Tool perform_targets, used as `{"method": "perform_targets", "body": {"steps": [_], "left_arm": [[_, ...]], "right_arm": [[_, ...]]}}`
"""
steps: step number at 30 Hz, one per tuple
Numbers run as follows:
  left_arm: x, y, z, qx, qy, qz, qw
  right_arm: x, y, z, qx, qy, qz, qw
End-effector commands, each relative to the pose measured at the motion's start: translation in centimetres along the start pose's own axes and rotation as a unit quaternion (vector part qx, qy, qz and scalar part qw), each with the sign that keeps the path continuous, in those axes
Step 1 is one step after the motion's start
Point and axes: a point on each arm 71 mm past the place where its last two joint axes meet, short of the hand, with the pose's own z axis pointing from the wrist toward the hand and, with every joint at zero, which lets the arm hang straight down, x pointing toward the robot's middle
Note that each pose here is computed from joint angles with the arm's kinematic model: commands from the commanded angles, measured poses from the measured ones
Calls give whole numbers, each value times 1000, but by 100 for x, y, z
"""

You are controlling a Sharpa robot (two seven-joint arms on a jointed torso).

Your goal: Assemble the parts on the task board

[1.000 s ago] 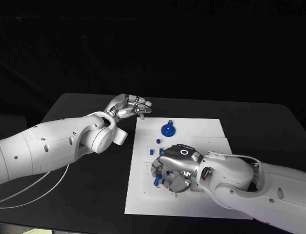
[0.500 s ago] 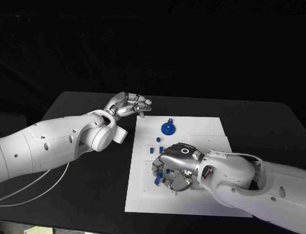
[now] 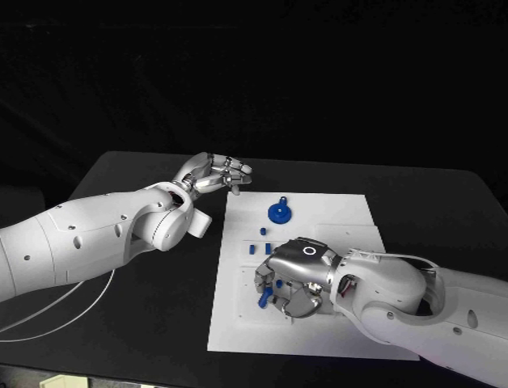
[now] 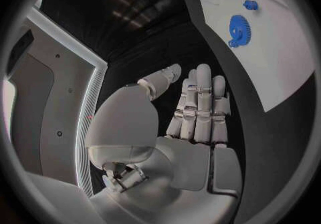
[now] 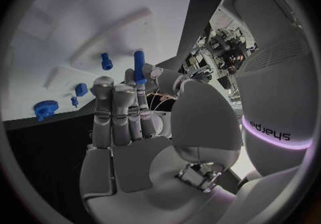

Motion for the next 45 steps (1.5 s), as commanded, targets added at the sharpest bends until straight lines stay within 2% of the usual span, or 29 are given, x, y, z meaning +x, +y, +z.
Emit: {"method": "perform_targets", "body": {"steps": [1,14,31,45], "left_arm": [[11,-11,2,4,4,-5,1000],[4,-9,-1,3,3,-4,1000],[14,-12,1,4,4,-5,1000],[7,-11,-1,3,3,-4,1000]], "right_arm": [[33,0,-8,-2,16,-8,1000],[52,-32,-45,4,30,-18,999],[53,72,66,-6,35,-40,999],[68,125,100,-16,47,-24,998]]}}
